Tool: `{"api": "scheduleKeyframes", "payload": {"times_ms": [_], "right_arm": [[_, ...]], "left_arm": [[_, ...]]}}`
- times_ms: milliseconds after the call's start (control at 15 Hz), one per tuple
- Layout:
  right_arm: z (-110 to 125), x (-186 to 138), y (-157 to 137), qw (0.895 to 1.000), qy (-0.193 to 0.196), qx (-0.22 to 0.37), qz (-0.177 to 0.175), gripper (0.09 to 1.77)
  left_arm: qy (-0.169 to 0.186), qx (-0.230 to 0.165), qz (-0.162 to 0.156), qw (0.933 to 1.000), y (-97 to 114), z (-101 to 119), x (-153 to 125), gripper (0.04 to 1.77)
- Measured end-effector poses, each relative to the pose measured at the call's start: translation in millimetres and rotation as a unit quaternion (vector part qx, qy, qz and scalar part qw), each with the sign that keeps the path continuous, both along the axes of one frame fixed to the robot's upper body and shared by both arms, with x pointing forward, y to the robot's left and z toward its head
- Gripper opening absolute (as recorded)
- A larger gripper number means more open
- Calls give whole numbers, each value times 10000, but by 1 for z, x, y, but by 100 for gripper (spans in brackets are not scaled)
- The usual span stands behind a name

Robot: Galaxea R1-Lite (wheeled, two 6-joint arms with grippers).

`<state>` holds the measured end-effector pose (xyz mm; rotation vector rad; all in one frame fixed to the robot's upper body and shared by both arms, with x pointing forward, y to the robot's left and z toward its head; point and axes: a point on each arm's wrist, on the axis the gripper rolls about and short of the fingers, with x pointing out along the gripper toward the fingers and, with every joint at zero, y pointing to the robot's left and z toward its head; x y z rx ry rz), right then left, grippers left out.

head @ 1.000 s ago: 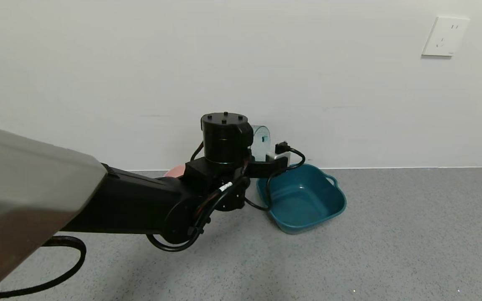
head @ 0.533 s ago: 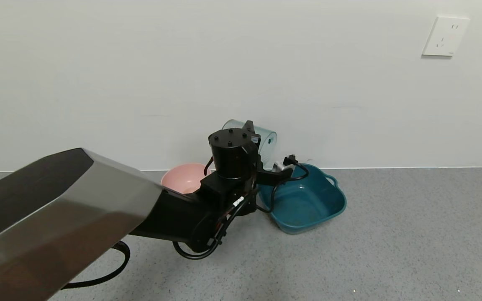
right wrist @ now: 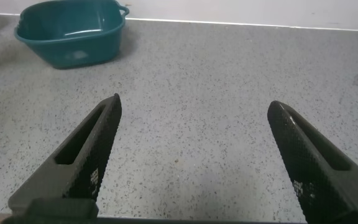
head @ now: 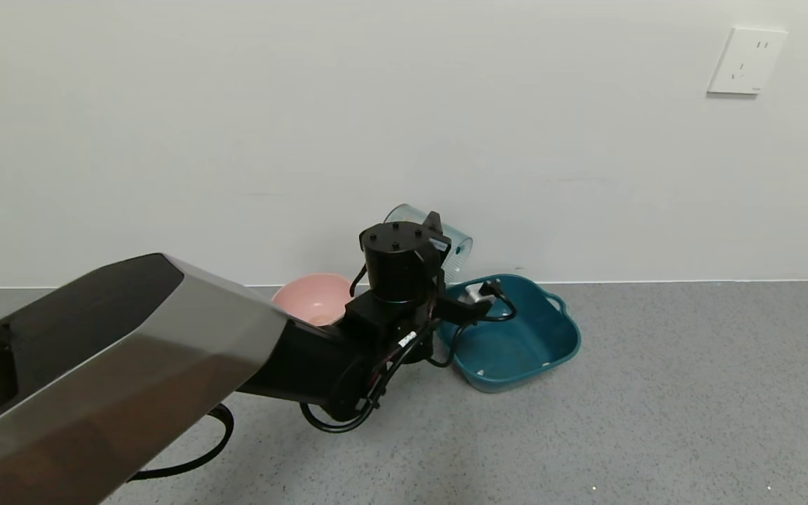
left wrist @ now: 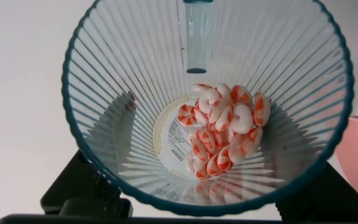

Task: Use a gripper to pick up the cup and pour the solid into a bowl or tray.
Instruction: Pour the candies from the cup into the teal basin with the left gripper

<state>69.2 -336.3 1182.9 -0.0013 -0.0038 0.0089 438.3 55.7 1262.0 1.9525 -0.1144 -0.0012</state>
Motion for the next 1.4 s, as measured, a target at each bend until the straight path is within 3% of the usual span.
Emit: {"api": "scheduleKeyframes", "payload": {"times_ms": [533, 1067, 1267, 1400], "right_arm": [[0, 0, 0, 10000, 2, 0, 0, 171], [0, 0, 0, 10000, 0, 0, 0, 171], [0, 0, 0, 10000, 0, -2, -2, 171], [0, 0, 0, 10000, 0, -2, 0, 171]], "left_arm": [[-175, 1130, -210, 9932, -3, -1, 5, 129], [-377, 2077, -354, 9768, -14, -1, -2, 129], [-440, 2169, -425, 9743, -17, 1, -5, 129], [-498, 2005, -382, 9777, -16, 5, -6, 129]]}}
